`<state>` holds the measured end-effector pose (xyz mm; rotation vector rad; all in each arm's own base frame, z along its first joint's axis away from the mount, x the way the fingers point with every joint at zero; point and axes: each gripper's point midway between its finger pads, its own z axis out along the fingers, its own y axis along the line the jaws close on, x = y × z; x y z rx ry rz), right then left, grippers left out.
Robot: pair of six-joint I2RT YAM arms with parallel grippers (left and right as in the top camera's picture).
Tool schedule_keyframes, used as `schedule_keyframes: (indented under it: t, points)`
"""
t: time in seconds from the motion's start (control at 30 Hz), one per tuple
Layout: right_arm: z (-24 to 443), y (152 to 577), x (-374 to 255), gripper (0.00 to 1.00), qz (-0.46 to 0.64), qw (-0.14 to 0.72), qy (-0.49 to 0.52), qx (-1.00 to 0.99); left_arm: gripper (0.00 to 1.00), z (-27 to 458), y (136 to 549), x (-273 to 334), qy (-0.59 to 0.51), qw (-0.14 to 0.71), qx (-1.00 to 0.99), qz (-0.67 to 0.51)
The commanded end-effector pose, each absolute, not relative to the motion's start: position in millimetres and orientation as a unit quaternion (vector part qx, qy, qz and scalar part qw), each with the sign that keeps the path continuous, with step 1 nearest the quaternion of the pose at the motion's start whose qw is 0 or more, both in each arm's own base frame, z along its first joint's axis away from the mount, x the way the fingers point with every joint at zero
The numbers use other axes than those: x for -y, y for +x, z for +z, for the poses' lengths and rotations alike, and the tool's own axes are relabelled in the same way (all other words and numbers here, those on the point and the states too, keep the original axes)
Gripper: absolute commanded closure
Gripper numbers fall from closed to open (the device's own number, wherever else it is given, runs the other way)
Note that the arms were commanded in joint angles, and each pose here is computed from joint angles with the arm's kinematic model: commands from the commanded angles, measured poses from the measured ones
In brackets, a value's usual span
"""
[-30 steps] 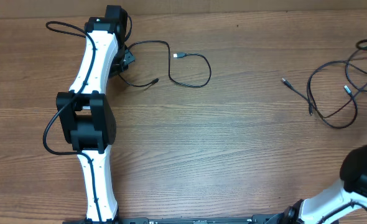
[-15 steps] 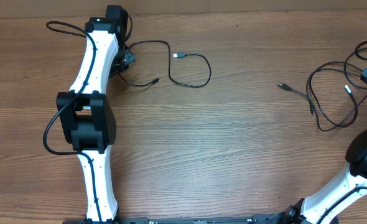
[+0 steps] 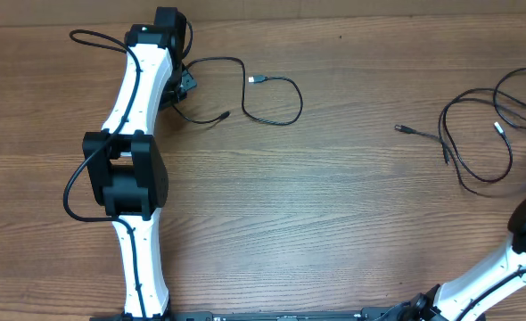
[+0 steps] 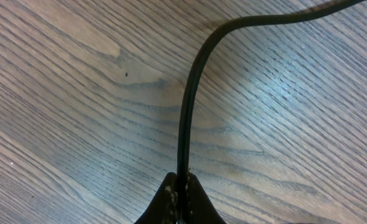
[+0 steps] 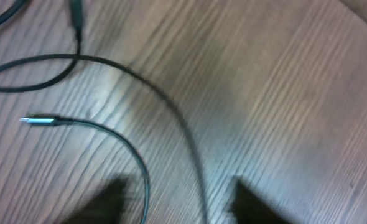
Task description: Untangle cables
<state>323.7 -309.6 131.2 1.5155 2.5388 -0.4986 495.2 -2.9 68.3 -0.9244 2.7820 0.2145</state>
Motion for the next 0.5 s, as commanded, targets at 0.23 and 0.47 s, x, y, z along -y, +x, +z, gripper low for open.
schedule_keyframes:
  t: [0.23, 0.47]
  points:
    - [124, 363, 276, 0.16, -0.021, 0.109, 0.506, -0.856, 0.96, 74, 494, 22, -0.303, 0.095, -0.948, 0.038]
    - [130, 404, 222, 0.16, 0.105, 0.137, 0.403, -0.899, 0.96, 71, 501, 62, -0.279, 0.093, -0.956, -0.017]
